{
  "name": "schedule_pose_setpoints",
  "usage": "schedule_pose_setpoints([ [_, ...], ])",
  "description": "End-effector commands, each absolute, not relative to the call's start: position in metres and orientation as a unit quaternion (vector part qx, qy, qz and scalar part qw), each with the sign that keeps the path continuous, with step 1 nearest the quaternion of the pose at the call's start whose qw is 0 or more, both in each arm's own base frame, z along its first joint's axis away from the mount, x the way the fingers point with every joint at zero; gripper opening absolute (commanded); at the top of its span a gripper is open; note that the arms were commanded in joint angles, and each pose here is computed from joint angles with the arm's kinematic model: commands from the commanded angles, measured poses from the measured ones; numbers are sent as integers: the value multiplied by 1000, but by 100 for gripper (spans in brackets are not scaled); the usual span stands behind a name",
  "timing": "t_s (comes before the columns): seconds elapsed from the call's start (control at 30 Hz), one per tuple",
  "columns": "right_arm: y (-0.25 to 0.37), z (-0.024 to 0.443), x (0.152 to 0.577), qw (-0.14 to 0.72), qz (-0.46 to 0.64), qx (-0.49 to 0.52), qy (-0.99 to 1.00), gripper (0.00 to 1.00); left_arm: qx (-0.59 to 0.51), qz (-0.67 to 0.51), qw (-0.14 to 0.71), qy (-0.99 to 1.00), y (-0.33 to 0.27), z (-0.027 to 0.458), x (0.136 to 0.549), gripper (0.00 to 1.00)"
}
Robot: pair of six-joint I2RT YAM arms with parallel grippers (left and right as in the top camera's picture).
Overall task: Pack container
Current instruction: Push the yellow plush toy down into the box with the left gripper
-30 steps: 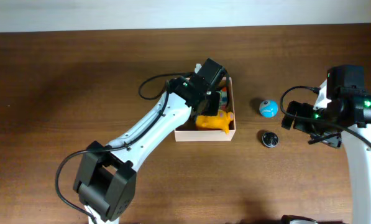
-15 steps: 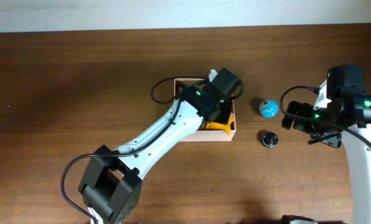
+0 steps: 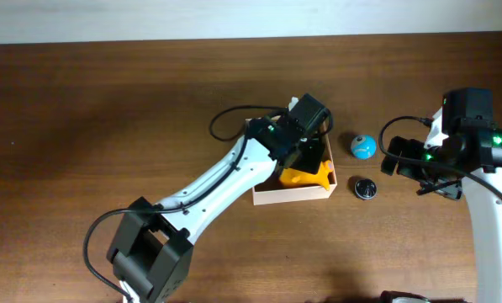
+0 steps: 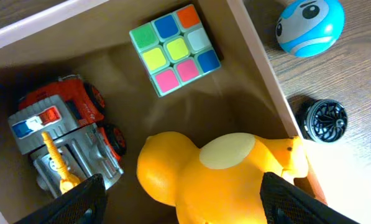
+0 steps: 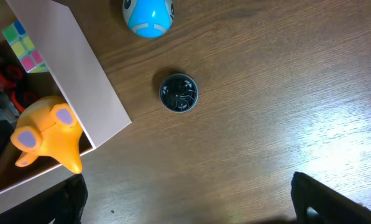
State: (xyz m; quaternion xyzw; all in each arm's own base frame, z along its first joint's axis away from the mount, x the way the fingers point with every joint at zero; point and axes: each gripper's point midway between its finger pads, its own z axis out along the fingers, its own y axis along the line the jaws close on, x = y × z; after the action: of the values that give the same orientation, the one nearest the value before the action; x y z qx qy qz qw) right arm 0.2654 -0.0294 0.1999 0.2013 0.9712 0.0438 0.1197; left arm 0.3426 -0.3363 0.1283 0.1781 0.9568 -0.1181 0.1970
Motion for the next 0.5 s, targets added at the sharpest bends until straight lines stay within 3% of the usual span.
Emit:
schedule_pose_setpoints([
  [0.0,-33,205,268,131,40,206,969,99,188,-162,218,944,-348,166,339,81],
  [0.2,-33,205,268,131,40,206,969,99,196,-206,208,936,-356,183,327,81],
  [0.47,-33,205,268,131,40,206,969,99,190,-206,166,945,-354,159,314,81],
])
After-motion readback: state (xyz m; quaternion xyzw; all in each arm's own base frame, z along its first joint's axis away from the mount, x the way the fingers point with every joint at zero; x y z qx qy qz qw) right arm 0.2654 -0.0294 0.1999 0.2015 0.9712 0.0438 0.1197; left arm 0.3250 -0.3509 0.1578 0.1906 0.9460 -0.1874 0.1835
